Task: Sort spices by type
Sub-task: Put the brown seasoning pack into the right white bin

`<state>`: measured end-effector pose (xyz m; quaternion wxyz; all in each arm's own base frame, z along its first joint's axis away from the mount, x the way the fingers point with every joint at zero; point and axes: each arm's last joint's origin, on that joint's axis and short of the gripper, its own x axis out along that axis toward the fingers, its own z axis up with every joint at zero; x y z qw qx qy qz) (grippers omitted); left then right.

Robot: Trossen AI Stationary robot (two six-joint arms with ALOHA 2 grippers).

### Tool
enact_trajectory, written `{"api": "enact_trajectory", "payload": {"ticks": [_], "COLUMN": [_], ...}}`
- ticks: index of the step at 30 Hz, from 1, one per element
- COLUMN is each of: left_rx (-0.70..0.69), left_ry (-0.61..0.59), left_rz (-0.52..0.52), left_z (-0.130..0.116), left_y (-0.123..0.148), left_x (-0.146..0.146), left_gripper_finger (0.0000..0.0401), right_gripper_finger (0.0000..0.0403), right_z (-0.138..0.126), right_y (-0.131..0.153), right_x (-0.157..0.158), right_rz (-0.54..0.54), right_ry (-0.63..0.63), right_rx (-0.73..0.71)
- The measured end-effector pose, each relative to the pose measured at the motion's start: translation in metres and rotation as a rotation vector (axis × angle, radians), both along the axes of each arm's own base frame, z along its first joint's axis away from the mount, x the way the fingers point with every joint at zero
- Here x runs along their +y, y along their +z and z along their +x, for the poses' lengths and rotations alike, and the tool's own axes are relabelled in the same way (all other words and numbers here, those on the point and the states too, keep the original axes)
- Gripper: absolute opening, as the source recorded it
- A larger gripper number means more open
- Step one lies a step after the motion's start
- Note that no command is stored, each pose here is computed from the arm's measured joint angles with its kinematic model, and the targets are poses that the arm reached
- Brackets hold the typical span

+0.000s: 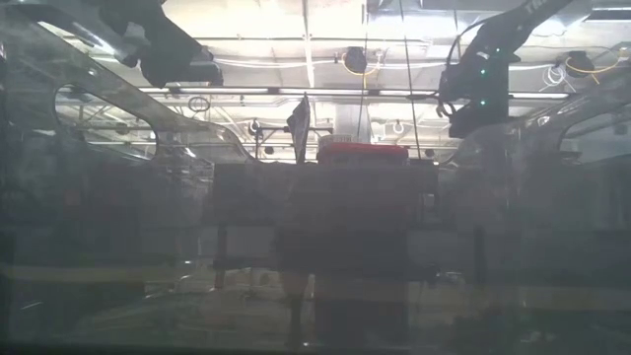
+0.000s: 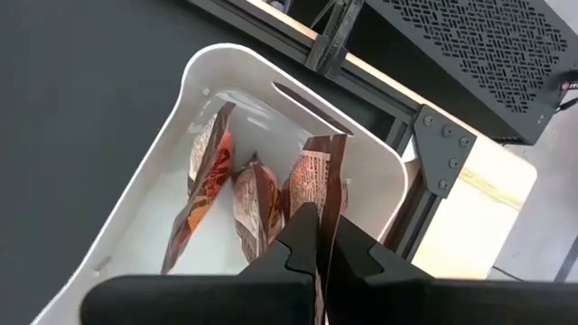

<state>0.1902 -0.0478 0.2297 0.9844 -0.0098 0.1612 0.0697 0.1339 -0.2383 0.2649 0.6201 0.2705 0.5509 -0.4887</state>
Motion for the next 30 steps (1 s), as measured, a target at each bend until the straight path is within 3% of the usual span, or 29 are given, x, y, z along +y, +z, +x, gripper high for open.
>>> {"api": "enact_trajectory", "payload": {"ticks": [14, 30], "left_rx": [0.002, 0.029], "left_ry": [0.0, 0.009], "left_rz": [0.0, -0.018], "left_z": [0.0, -0.001], "left_y": [0.0, -0.003], "left_x": [0.0, 0.0], "left_gripper_finger": [0.0221, 0.0221], "right_gripper_finger": [0.0, 0.0], "right_z": [0.001, 0.007], "right_y": [-0.001, -0.028], "right_x": [0.003, 0.011], "right_rz": [0.026, -0.046], "right_ry": [-0.112, -0.044], "right_rx": [-0.049, 0.089]}}
